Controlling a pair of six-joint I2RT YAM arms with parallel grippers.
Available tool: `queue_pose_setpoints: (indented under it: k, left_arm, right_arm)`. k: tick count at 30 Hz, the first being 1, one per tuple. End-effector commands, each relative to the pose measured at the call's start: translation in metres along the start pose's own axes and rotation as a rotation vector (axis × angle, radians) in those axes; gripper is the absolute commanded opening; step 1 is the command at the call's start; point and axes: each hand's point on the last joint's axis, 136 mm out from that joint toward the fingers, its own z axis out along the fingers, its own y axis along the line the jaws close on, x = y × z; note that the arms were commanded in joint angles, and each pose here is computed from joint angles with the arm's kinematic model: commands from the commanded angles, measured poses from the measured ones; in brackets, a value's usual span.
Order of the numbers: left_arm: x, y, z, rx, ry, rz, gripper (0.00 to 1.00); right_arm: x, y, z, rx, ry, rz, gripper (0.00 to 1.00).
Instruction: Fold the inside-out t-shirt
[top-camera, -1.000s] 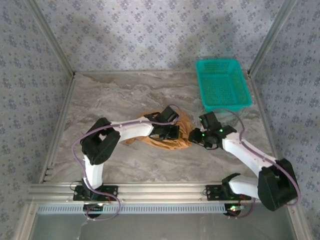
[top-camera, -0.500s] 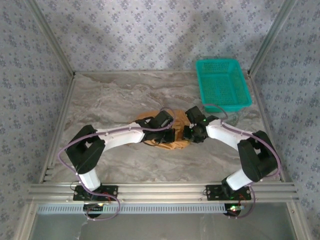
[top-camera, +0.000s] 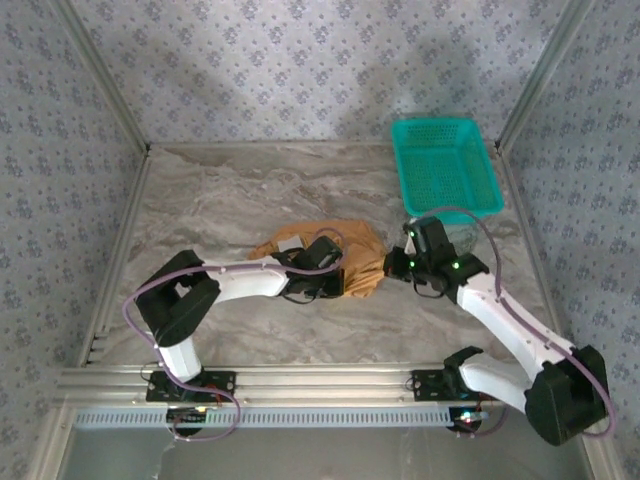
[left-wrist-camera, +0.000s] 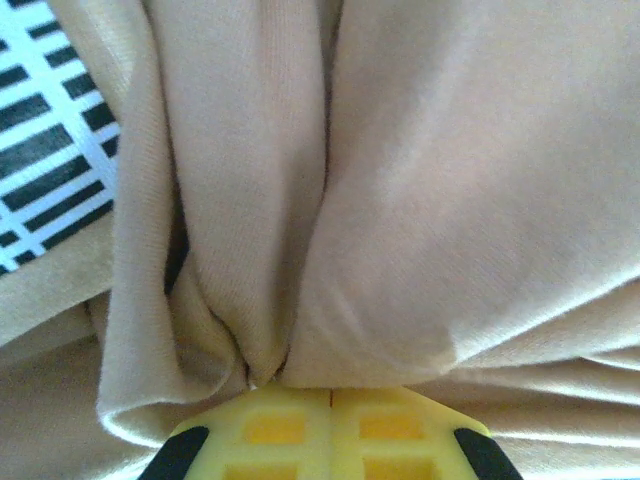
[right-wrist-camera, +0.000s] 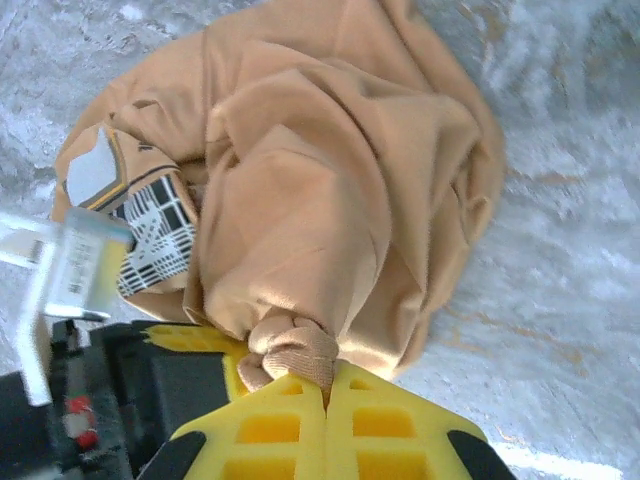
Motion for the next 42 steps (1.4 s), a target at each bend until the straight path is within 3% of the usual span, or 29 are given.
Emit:
queue_pose_setpoints:
  k: [1,3,5,8,16,25,27,28,30,32,38,42]
  left_arm:
    - [-0.003,-0.001,0.001,-0.005,0.004,-0.008,0.0]
    - [-0.008,-0.008,-0.003,0.009,-0.011,0.0,0.0]
    - [-0.012,-0.013,-0.007,0.019,-0.02,0.009,0.0]
    - [-0.015,-0.018,-0.01,0.025,-0.024,0.017,0.0]
    - [-0.015,-0.019,-0.008,0.028,-0.021,0.017,0.0]
    - [-0.014,-0.02,-0.01,0.033,-0.018,0.018,0.0]
    - [-0.015,-0.02,-0.012,0.032,-0.021,0.019,0.0]
    - [-0.014,-0.019,-0.012,0.03,-0.022,0.019,0.0]
    - [-0.013,-0.018,-0.013,0.027,-0.022,0.019,0.0]
    - [-0.015,-0.017,-0.014,0.024,-0.026,0.02,0.0]
    - [-0.034,-0.014,-0.009,0.02,-0.051,0.012,0.0]
    - [-0.055,-0.013,-0.004,0.03,-0.071,0.001,0.0]
  right_arm:
    - [0.033,-0.032,0.016,0.066,0.068,0.115,0.17]
    - [0.043,-0.051,0.015,0.157,0.086,0.135,0.21]
    - [0.042,-0.062,0.005,0.245,0.067,0.127,0.33]
    - [0.03,-0.054,-0.011,0.272,0.02,0.112,0.39]
    - [0.033,-0.003,0.005,0.122,0.06,0.08,0.3]
    - [0.025,-0.013,0.046,0.22,0.093,0.047,0.47]
    - [0.015,-0.016,0.052,0.25,0.077,0.037,0.45]
    - [0.011,-0.016,0.054,0.257,0.074,0.035,0.39]
    - [0.005,-0.013,0.054,0.259,0.077,0.029,0.16]
    - [0.0,-0.004,0.046,0.244,0.083,0.014,0.01]
    - [-0.001,0.036,-0.011,0.093,0.109,-0.048,0.0]
    - [-0.013,0.063,-0.042,-0.179,0.031,-0.036,0.0]
